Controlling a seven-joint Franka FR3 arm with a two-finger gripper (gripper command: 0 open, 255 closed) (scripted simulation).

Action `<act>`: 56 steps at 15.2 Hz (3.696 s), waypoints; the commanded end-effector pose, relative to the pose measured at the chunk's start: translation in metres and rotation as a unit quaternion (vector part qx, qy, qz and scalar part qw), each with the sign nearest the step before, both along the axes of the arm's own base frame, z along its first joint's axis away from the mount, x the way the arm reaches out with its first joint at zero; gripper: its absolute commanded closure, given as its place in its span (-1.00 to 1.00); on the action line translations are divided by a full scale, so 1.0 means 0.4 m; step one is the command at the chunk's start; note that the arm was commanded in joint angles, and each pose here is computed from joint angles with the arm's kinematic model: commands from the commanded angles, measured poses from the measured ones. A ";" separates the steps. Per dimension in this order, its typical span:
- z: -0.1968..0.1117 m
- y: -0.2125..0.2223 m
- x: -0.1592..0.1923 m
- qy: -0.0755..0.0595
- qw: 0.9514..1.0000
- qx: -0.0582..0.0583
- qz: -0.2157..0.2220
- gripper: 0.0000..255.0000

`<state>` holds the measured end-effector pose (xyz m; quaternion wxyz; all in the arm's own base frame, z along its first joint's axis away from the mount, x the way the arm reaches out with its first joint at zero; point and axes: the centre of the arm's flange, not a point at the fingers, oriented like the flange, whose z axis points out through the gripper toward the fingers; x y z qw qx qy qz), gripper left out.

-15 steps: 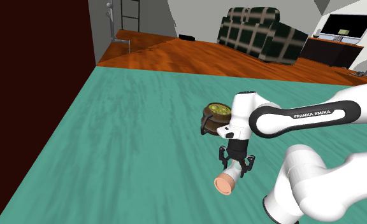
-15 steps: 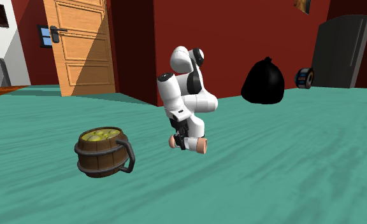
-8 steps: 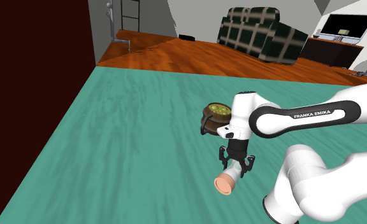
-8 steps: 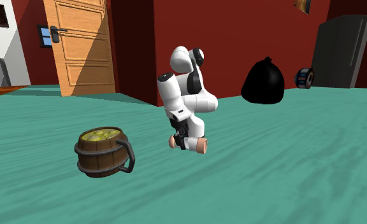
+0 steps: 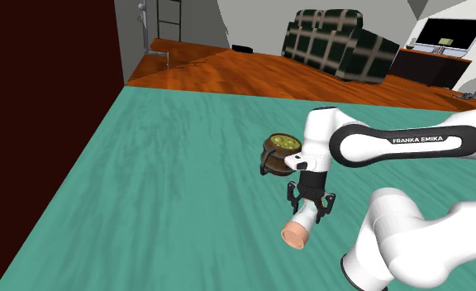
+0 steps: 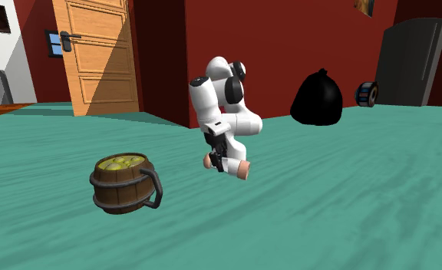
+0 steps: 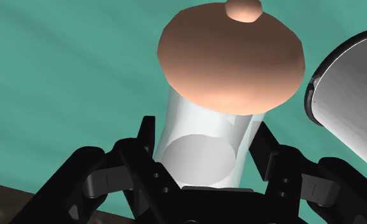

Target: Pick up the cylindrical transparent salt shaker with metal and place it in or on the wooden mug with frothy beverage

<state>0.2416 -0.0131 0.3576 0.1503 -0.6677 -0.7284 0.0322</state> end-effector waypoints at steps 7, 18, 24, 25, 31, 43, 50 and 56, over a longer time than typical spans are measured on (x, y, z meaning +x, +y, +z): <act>0.106 -0.001 0.000 0.000 1.000 0.000 0.000 1.00; 0.251 -0.001 0.000 0.000 1.000 0.000 0.000 1.00; 0.330 -0.001 0.000 0.000 1.000 0.000 0.000 1.00; 0.344 -0.001 0.000 0.000 1.000 0.000 0.000 1.00; 0.423 -0.001 0.000 0.000 1.000 0.000 0.000 1.00; 0.464 -0.201 0.219 0.000 1.000 0.000 0.000 1.00; 0.466 -0.357 0.390 0.000 1.000 0.000 0.000 1.00; 0.468 -0.491 0.536 0.000 1.000 0.000 0.000 1.00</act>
